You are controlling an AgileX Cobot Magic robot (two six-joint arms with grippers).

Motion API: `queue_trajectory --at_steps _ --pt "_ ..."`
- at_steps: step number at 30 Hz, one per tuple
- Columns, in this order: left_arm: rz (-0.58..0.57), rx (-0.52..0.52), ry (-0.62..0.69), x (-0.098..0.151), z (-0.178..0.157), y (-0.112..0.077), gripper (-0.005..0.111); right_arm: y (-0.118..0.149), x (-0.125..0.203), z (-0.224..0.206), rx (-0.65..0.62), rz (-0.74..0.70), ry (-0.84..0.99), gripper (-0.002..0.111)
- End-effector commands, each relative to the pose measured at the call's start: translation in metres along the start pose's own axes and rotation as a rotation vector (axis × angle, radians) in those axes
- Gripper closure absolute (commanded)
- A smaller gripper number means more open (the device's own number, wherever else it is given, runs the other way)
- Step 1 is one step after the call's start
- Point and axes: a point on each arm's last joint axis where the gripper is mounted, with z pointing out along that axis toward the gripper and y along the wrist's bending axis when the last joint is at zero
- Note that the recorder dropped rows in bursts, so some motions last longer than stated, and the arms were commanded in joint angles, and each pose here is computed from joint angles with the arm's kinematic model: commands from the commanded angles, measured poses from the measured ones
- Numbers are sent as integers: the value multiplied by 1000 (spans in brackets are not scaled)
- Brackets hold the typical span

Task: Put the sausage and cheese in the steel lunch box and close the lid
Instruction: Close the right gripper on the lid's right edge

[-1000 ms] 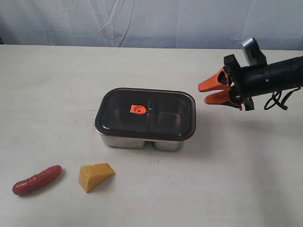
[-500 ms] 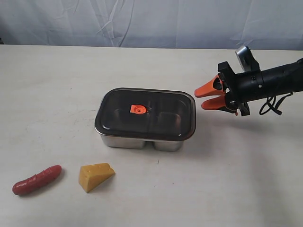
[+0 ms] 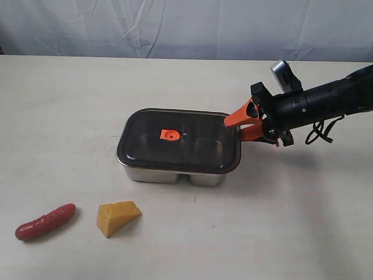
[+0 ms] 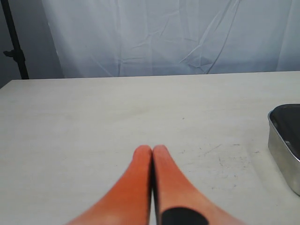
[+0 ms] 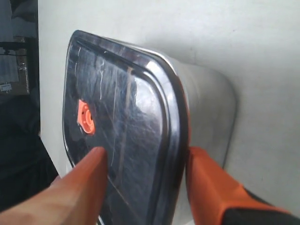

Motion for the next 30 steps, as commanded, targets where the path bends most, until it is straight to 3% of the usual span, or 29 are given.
queue_trajectory --at_steps 1,11,30 --pt "-5 8 -15 0 0 0 106 6 0 -2 -14 -32 12 58" --pt "-5 8 -15 0 0 0 106 16 5 -5 -92 -40 64 58" --pt "-5 8 -15 0 0 0 106 17 7 -5 -117 -75 80 58"
